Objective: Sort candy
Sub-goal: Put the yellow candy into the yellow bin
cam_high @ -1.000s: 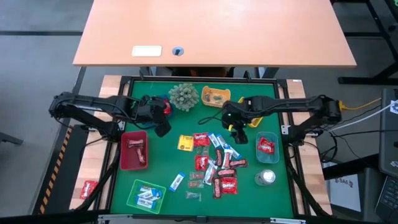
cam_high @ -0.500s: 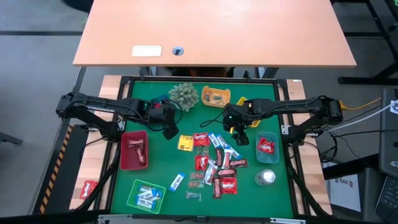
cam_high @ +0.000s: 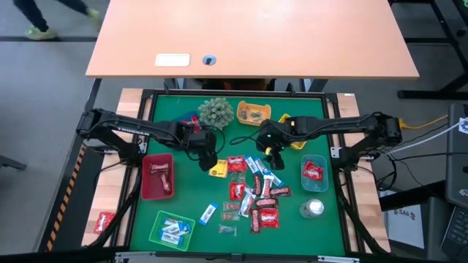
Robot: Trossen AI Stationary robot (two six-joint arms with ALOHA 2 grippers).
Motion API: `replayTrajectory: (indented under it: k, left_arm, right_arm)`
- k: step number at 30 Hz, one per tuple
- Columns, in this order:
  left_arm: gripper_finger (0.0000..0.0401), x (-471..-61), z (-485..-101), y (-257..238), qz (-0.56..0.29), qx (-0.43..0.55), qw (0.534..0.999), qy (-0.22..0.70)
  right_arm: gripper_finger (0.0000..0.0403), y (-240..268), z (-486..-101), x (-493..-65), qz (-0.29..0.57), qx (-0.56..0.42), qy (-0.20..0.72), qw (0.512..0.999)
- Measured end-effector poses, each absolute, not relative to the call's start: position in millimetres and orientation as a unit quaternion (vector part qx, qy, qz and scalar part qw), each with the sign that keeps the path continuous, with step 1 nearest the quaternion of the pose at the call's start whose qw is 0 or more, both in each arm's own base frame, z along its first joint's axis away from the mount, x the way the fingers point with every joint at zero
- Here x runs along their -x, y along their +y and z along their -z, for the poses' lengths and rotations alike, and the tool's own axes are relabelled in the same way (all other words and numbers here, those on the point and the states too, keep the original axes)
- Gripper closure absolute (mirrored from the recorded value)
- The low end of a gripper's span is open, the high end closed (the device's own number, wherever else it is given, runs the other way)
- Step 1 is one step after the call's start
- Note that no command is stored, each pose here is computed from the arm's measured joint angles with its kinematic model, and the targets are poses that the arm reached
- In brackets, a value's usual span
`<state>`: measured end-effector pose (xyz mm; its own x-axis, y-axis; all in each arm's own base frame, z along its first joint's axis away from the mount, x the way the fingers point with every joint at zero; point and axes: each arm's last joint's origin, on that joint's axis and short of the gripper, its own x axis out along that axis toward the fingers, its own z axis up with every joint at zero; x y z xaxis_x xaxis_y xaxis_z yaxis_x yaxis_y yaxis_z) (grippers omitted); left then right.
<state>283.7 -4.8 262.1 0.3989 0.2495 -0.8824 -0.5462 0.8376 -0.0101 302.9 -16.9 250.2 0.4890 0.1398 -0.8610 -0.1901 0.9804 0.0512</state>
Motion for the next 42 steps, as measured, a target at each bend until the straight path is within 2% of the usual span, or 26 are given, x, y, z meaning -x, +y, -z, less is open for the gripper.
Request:
replayTrajectory:
  k: [7,17,33,38,42]
  left_arm:
    - [0.0283,-288,-264,-8,-0.219,0.132,0.839,0.48]
    - [0.0283,-288,-264,-13,-0.206,0.117,0.843,0.482]
    - [0.0283,-288,-265,-14,-0.204,0.116,0.845,0.48]
    - [0.0283,-288,-265,-14,-0.204,0.116,0.845,0.48]
    - [0.0283,-288,-265,-14,-0.204,0.116,0.845,0.48]
  right_arm:
    - [0.0159,-19,-241,-337,-0.085,0.031,0.408,0.908]
    - [0.0159,-22,-190,-389,-0.076,-0.011,0.335,0.939]
    - [0.0159,-14,-107,-417,-0.088,-0.036,0.344,0.934]
    - [0.0162,-3,-101,-419,-0.074,-0.018,0.348,0.934]
    - [0.0191,4,-101,-419,-0.057,-0.004,0.348,0.936]
